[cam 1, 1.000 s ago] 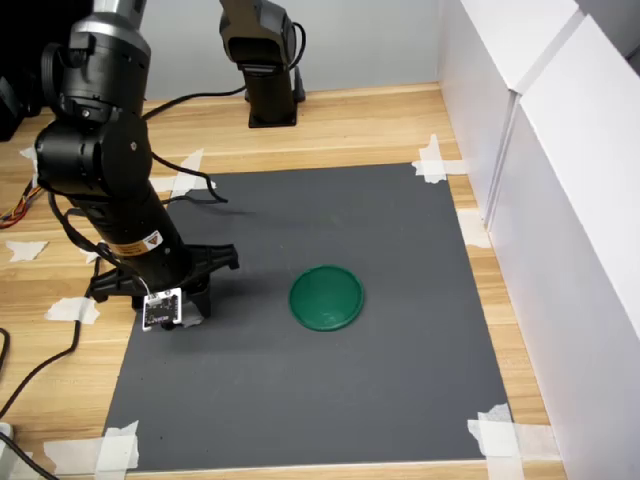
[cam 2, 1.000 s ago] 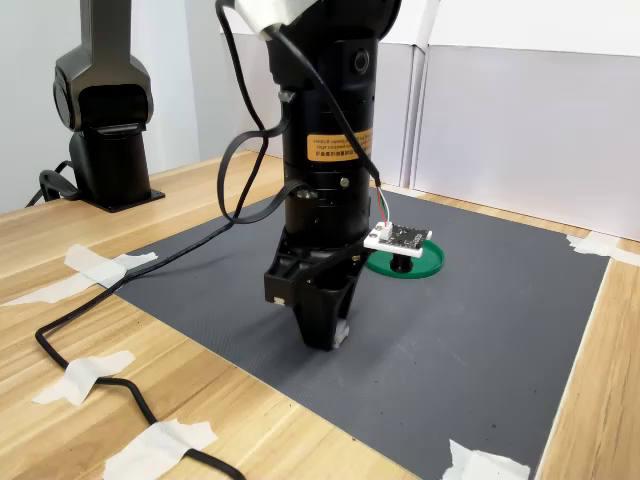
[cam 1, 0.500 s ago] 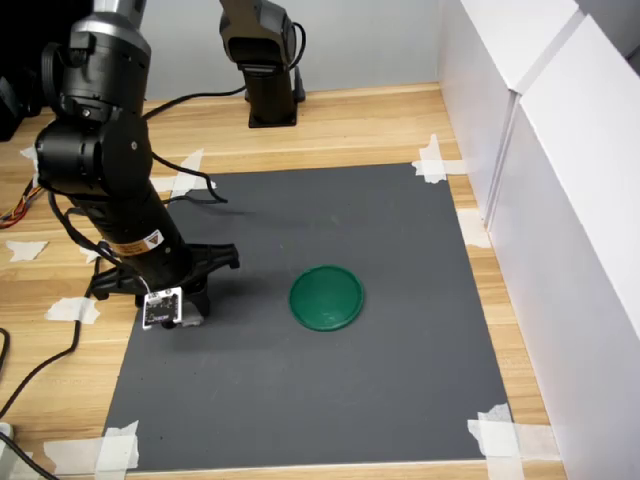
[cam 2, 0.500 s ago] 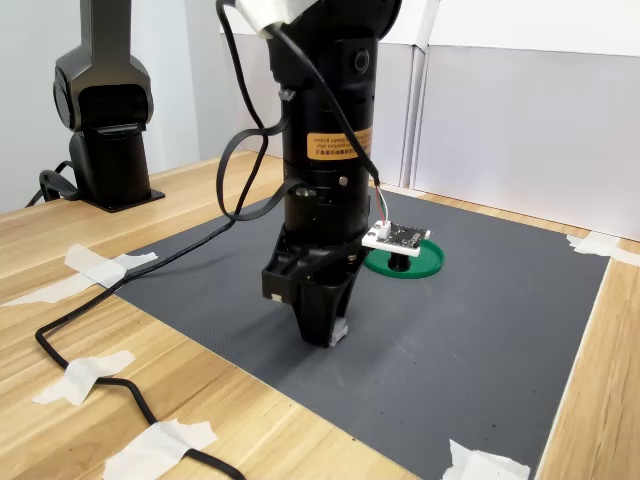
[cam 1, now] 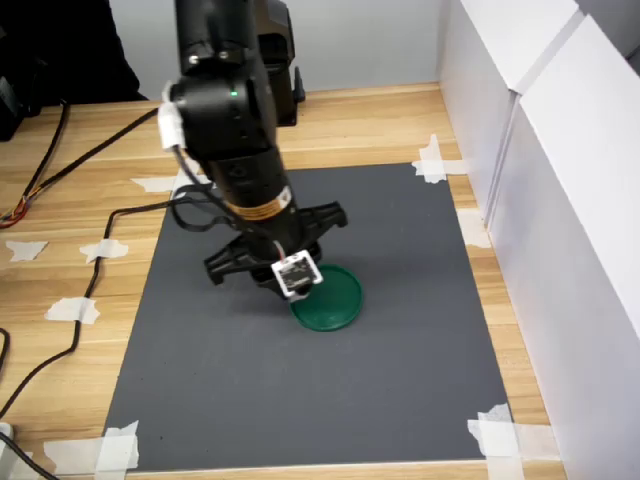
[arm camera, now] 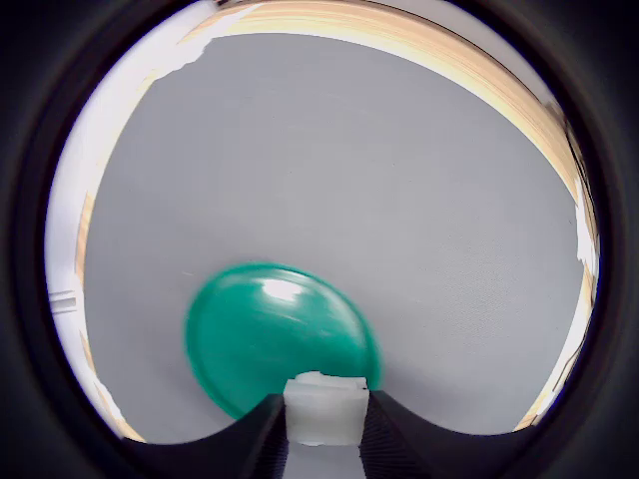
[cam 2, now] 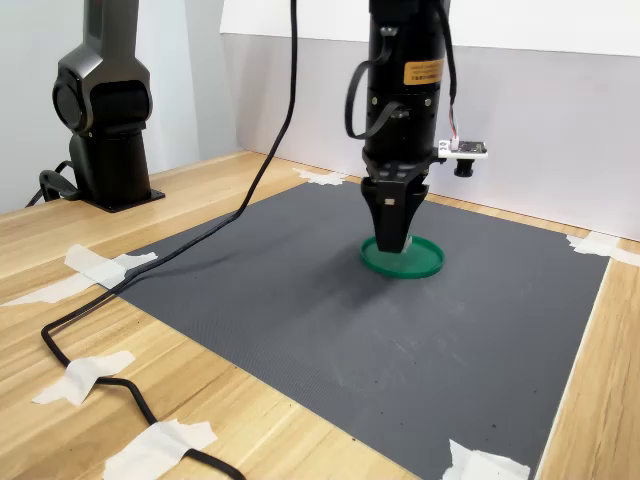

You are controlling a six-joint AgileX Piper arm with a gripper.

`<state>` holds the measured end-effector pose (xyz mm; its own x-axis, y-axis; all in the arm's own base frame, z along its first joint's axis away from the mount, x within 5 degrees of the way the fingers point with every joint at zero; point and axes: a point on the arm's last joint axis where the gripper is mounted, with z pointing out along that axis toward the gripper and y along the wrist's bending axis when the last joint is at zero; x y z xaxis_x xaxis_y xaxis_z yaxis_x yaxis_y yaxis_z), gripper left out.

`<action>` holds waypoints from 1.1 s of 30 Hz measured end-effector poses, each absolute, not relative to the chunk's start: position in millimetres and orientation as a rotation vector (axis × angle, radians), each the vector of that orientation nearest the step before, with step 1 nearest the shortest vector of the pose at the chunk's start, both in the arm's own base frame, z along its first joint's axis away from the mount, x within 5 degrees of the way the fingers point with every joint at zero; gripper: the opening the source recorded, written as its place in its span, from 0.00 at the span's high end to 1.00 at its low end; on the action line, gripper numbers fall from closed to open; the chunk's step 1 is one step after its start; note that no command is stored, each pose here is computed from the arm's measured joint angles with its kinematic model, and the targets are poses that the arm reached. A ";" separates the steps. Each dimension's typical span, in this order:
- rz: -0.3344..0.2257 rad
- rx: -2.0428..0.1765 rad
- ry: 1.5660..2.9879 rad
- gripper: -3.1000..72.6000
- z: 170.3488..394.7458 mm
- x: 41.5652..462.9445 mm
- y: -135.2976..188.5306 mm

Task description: Grasp a white terminal and put it on the green lid.

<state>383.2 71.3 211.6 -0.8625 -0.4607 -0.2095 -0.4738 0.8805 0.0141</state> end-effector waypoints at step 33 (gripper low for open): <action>0.098 -0.711 2.880 0.48 192.3 386.6 85.5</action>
<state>386.6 85.5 192.3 -0.8710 -0.4559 -0.1832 -0.4672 0.8839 0.0219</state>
